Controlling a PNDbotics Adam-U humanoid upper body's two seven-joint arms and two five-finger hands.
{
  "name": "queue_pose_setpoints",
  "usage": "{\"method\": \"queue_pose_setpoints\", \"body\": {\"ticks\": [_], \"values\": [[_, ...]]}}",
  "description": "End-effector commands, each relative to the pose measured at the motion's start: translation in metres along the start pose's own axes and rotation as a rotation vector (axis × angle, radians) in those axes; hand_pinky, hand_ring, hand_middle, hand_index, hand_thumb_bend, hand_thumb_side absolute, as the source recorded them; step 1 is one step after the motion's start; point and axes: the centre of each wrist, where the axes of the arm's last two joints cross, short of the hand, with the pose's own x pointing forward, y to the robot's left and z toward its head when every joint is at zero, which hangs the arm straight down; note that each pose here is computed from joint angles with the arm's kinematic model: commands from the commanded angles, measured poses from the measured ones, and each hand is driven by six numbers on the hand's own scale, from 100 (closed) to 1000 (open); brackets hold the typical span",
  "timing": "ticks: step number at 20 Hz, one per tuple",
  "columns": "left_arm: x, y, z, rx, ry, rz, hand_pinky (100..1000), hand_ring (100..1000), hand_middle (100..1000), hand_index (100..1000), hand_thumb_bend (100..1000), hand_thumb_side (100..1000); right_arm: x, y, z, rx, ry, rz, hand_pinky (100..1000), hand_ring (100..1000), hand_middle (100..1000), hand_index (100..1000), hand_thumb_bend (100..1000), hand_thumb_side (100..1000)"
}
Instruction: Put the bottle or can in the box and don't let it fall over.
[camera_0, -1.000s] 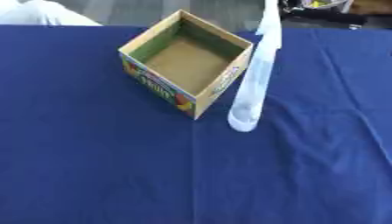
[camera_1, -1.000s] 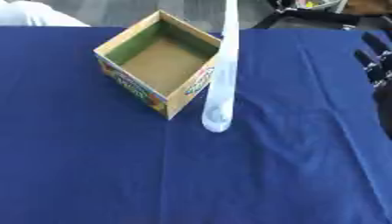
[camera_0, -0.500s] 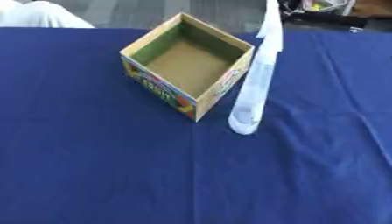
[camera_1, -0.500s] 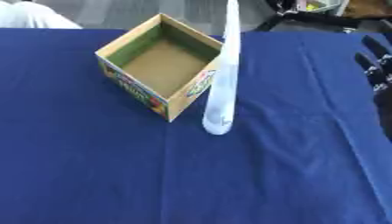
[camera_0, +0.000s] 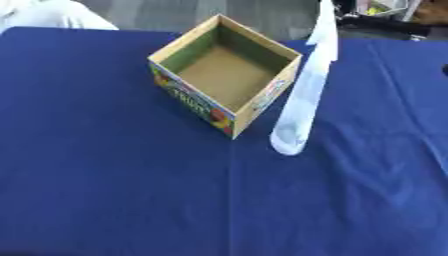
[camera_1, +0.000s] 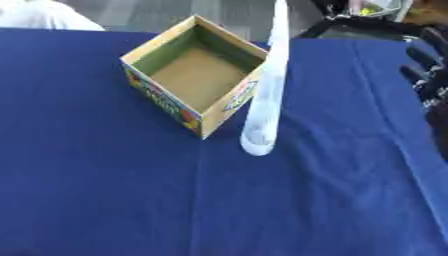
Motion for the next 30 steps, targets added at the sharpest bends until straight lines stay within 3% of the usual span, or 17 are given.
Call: {"method": "queue_pose_setpoints", "body": {"ticks": [1,5,9,20,30], "values": [[0.010,0.003,-0.005,-0.025,-0.021,-0.041,921,1000,1000,821,393,629,0.010,-0.002,0.001,0.115,0.010,0.122,1000,1000,1000,1000,100,523],[0.009,0.005,-0.003,-0.028,-0.010,-0.054,921,1000,1000,821,392,630,0.012,-0.005,0.002,0.199,0.049,0.229,1000,1000,1000,1000,100,524],[0.008,0.006,-0.003,-0.030,-0.003,-0.059,921,1000,1000,821,393,629,0.010,0.004,-0.003,0.243,0.077,0.276,1000,1000,1000,1000,100,532],[0.006,0.006,-0.001,-0.039,0.011,-0.057,922,1000,1000,821,392,630,0.009,0.035,-0.023,0.249,0.147,0.282,1000,1000,1000,1000,100,562],[0.005,0.006,0.000,-0.046,0.017,-0.055,923,1000,1000,821,389,633,0.011,0.049,-0.034,0.237,0.170,0.298,1000,1000,1000,1000,100,555]]}}
